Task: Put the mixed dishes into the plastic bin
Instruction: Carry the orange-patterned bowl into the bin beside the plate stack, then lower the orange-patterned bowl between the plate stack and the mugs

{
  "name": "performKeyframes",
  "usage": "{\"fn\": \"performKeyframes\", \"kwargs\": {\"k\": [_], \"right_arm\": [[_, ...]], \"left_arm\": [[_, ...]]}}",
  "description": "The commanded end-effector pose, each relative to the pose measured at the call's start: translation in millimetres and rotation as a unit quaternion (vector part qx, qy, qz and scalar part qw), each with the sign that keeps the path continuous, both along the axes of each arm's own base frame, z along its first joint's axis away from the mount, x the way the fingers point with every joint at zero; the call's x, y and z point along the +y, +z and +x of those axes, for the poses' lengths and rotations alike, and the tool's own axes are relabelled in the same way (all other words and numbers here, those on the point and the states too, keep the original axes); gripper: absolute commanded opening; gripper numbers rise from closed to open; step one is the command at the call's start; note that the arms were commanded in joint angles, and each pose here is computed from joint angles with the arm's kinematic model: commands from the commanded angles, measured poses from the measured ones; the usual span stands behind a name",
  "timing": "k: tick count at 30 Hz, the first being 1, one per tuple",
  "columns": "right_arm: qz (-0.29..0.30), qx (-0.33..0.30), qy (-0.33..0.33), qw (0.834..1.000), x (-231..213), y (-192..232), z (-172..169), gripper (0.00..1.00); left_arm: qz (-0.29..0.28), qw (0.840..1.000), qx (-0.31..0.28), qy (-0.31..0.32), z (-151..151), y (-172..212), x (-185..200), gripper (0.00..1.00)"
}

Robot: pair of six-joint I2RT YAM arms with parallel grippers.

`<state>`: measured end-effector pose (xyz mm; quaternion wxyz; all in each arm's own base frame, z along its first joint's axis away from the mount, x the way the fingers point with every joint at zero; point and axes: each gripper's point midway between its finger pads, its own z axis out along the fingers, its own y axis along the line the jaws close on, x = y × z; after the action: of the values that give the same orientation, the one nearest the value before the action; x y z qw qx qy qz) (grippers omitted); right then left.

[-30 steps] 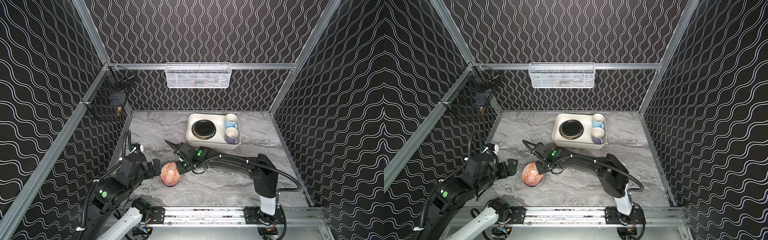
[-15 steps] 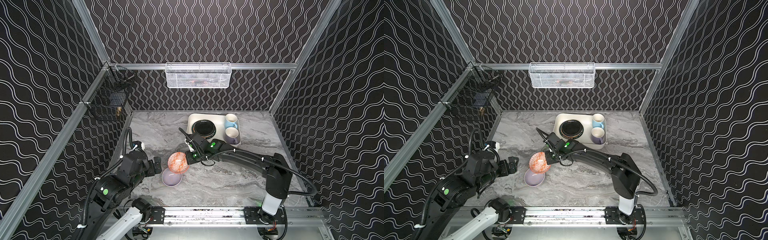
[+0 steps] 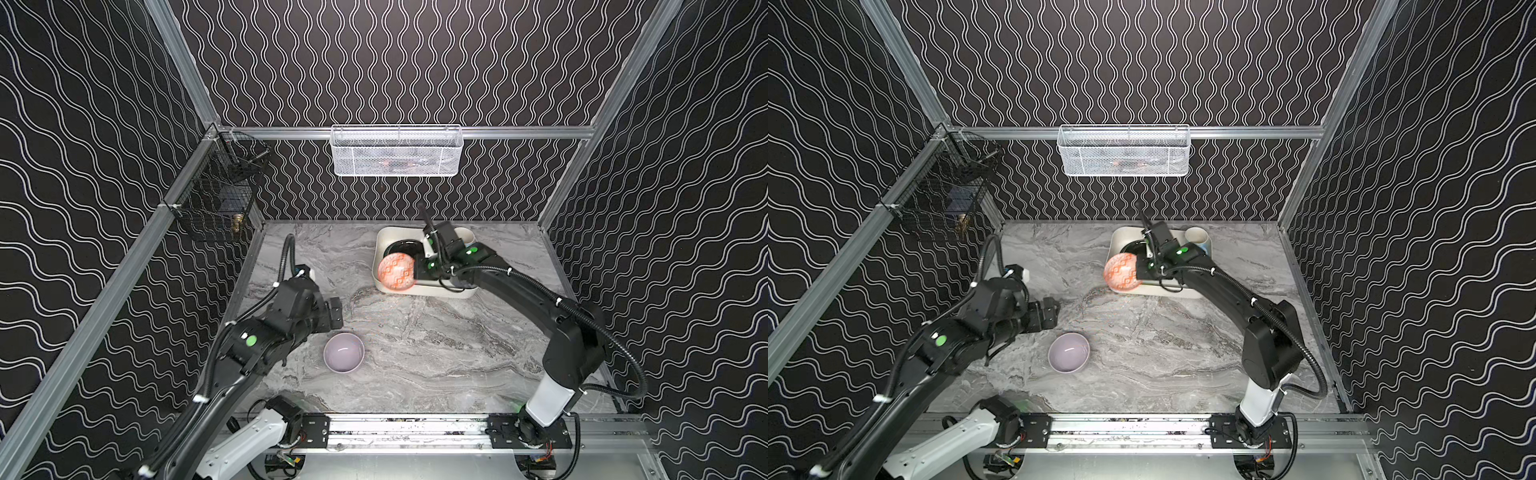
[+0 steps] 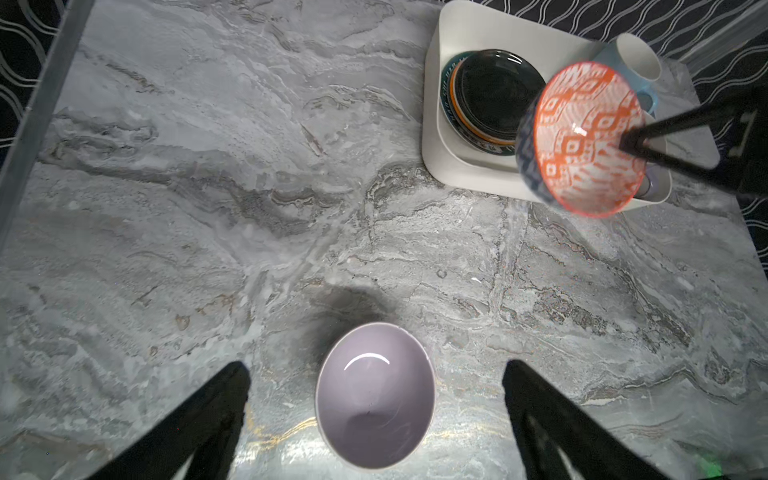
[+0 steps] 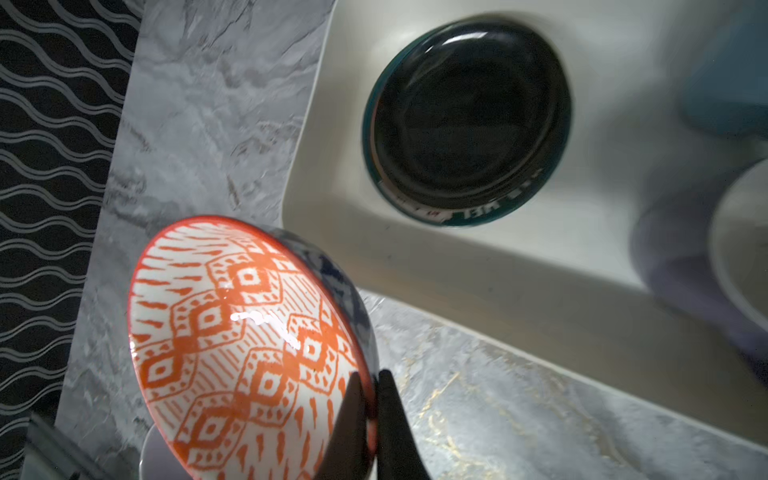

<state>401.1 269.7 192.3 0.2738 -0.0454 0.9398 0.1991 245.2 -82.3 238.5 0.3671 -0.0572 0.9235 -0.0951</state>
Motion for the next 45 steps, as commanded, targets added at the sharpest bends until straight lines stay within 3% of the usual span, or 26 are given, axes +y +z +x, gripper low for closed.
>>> {"fn": "performKeyframes", "kwargs": {"k": [1, 9, 18, 27, 45], "right_arm": [[-0.004, -0.011, -0.011, 1.0, -15.7, 1.5, 25.3, 0.03], [-0.013, 0.02, -0.066, 0.998, -73.9, -24.5, 79.5, 0.02], [-0.054, 0.033, -0.096, 0.993, -107.1, -48.0, 91.2, 0.02], [-0.045, 0.053, -0.121, 0.99, -130.0, -71.2, 127.0, 0.02], [-0.043, 0.066, -0.132, 0.988, -144.1, -92.0, 144.3, 0.03]], "left_arm": [[-0.025, 0.999, -0.025, -0.03, 23.8, 11.8, -22.1, 0.99], [-0.021, 0.998, -0.009, -0.064, 69.2, 2.6, -53.4, 0.99], [-0.024, 0.995, 0.012, -0.094, 102.5, -16.1, -79.2, 0.99], [-0.022, 0.995, 0.018, -0.1, 111.0, -20.7, -84.1, 0.99], [-0.031, 0.994, 0.031, -0.097, 121.8, -31.8, -84.0, 0.99]]}}
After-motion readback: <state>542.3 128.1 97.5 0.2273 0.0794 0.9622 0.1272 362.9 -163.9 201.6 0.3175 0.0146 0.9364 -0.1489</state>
